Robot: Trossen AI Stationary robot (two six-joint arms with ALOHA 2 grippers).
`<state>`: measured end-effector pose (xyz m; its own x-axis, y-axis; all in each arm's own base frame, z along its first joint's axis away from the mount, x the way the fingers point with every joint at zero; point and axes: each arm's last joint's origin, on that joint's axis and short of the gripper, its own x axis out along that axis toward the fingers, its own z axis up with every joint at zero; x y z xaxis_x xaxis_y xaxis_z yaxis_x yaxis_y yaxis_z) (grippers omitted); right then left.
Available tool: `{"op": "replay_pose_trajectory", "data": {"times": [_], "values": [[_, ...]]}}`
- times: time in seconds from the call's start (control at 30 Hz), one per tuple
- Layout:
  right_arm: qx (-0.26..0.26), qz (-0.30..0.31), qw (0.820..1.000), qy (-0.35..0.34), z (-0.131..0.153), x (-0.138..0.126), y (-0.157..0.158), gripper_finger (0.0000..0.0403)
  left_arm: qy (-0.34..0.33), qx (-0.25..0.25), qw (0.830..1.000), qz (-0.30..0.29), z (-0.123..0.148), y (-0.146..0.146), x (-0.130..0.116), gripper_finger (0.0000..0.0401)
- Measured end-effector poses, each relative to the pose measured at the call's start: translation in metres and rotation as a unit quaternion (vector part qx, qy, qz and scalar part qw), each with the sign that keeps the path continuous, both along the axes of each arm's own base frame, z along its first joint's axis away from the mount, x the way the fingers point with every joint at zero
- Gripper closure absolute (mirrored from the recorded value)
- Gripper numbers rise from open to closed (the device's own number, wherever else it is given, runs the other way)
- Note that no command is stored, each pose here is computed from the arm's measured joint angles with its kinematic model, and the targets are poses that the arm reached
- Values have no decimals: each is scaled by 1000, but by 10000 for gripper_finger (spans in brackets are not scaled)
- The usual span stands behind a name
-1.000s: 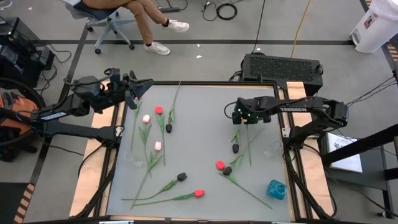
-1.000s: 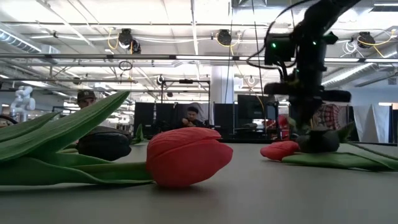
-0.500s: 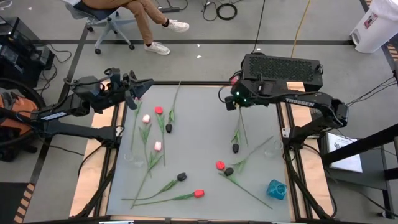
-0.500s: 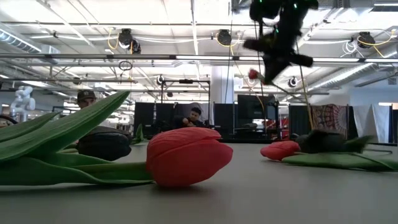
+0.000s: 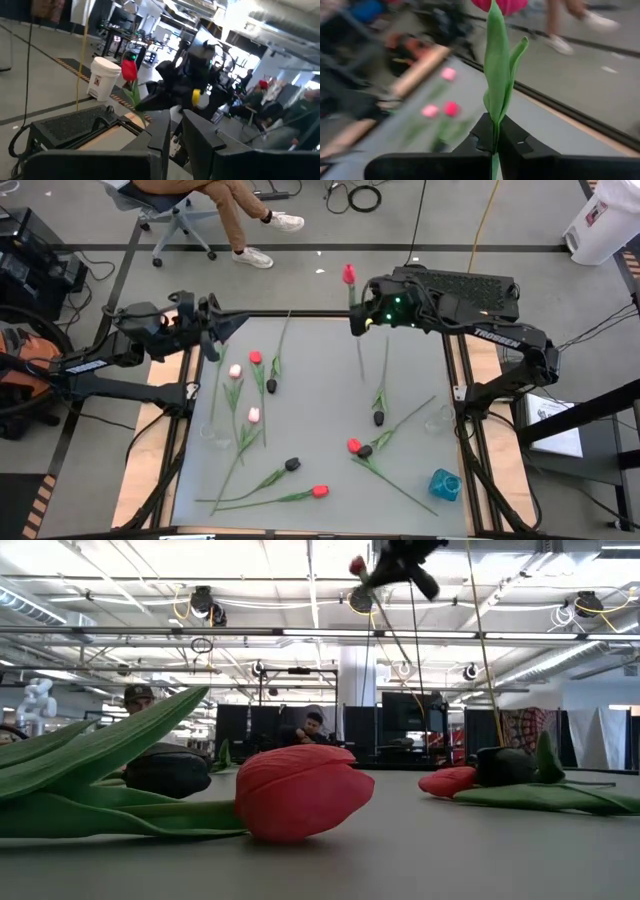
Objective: Sort flowers into vase by color
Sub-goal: Put the top right red tulip into the left transparent vase
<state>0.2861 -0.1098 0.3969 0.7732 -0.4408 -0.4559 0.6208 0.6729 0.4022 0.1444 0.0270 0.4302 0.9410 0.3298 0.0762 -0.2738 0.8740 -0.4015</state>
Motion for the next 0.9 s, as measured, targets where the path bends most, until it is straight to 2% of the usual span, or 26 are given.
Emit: {"op": "replay_pose_trajectory", "data": {"times": [0.13,0.3,0.57,0.7,0.9], "values": [[-16,61,996,-64,12,8,6,403,8,21,1000,-1,0,0,0,345],[-34,137,983,-120,23,16,21,403,27,40,999,1,-3,0,0,345],[-72,204,962,-166,34,25,50,403,47,40,998,-7,-7,0,5,345],[-95,223,953,-182,38,27,60,403,64,41,997,-31,-12,1,19,345],[-96,225,954,-174,37,28,62,403,72,55,993,-76,-22,4,58,345]]}}
